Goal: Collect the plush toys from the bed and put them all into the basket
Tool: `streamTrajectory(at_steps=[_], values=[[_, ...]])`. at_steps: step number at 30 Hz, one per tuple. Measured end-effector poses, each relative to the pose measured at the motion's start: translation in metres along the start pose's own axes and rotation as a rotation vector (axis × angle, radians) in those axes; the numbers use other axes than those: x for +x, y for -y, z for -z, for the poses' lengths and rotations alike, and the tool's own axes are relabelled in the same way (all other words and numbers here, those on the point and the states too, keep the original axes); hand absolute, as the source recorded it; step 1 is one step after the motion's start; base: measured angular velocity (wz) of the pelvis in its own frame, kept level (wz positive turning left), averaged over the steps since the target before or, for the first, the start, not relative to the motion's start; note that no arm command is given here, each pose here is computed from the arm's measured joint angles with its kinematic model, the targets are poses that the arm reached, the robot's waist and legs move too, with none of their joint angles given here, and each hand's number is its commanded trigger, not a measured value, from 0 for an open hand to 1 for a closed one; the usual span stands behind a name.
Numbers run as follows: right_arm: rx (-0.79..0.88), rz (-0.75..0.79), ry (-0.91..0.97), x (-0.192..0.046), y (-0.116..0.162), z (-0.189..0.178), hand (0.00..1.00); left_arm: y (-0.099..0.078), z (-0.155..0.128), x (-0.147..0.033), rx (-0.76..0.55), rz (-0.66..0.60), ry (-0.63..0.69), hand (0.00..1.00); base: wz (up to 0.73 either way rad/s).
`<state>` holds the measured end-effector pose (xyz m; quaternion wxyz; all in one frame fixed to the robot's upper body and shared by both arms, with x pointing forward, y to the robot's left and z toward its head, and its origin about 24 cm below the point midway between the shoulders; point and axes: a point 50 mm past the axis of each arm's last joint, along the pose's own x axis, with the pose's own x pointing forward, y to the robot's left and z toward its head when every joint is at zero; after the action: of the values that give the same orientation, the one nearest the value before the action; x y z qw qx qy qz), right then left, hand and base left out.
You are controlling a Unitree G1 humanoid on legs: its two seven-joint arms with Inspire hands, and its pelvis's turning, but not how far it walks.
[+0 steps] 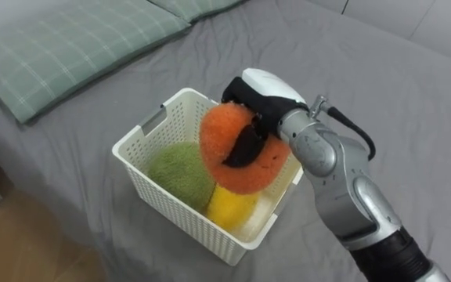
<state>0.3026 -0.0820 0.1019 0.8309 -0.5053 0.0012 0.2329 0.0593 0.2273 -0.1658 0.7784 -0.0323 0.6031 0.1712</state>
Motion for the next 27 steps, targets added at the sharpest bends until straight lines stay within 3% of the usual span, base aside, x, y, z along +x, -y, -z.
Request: streamTrajectory(at_steps=[2,3,4,5,20,22,23,24,27], values=[[0.0,-0.001,0.0,0.0,0.0,0.0,0.0,0.0,0.0,0.0,0.0,0.001,0.0,0.0,0.0],[0.0,-0.001,0.0,0.0,0.0,0.0,0.39,0.0,0.0,0.0,0.0,0.001,0.0,0.0,0.0],[0.0,-0.002,0.0,0.0,0.0,0.0,0.99,0.0,0.0,0.0,0.0,0.001,0.0,0.0,0.0],[0.0,-0.003,0.0,0.0,0.0,0.0,1.0,0.0,0.0,0.0,0.0,0.0,0.0,0.0,0.0],[0.006,-0.11,-0.143,0.011,-0.03,0.032,1.0,-0.002,-0.001,0.0,0.004,-0.031,0.003,0.0,0.0],[0.005,-0.11,-0.155,0.011,-0.032,0.035,0.58,-0.001,-0.002,0.0,0.015,-0.032,0.01,0.0,0.0],[0.004,-0.11,-0.159,0.011,-0.032,0.036,0.44,0.0,-0.004,0.0,0.019,-0.03,0.016,0.0,0.0],[0.004,-0.108,-0.158,0.011,-0.032,0.036,0.0,0.0,-0.004,0.0,0.019,-0.029,0.019,0.0,0.0],[0.002,-0.096,-0.153,0.011,-0.031,0.035,0.0,0.001,-0.007,-0.001,0.018,-0.025,0.031,0.0,0.0]])
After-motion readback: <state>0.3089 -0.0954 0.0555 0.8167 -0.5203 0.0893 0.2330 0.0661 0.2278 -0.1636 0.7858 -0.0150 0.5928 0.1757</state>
